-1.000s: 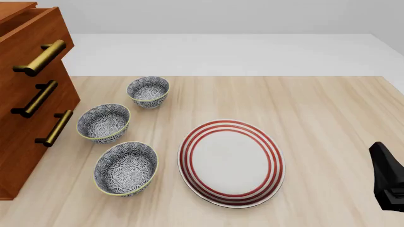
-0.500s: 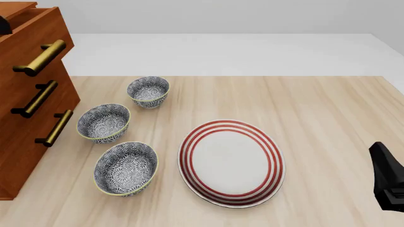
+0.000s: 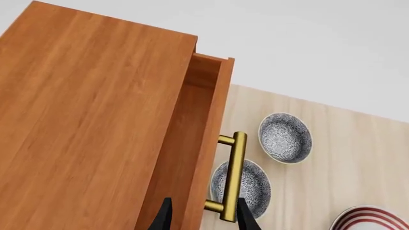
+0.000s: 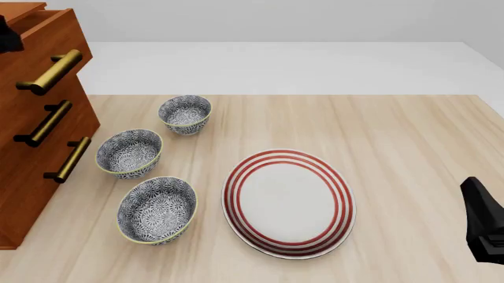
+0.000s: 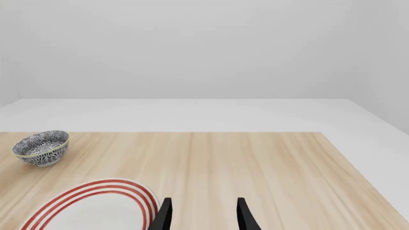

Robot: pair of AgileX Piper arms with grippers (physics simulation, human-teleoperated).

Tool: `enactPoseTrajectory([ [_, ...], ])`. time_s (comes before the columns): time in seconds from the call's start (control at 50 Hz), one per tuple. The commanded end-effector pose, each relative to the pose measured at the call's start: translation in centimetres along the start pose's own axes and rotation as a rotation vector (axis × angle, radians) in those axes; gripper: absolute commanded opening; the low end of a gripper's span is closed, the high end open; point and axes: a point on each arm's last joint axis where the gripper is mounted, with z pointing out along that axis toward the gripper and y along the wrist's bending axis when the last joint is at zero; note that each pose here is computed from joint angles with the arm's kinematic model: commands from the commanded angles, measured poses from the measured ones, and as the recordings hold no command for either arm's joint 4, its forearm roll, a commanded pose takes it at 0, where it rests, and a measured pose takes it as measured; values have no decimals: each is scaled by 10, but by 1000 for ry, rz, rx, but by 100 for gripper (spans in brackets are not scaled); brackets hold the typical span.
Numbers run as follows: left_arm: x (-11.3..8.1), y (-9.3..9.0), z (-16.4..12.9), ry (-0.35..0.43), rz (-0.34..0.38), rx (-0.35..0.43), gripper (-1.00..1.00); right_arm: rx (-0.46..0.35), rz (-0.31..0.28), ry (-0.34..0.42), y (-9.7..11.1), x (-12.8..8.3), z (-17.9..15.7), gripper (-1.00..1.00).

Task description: Open the top drawer of the cabinet.

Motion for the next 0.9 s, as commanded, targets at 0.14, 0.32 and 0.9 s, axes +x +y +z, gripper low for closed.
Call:
enactPoseTrajectory([
  [0.14,1,0,9,17,9,0,100,0,0,0,0,0,0,100],
  [0.32,1,-1,15,30,15,2,100,0,0,0,0,0,0,100],
  [0.9,12,-9,44,92,25,22,100,0,0,0,0,0,0,100],
])
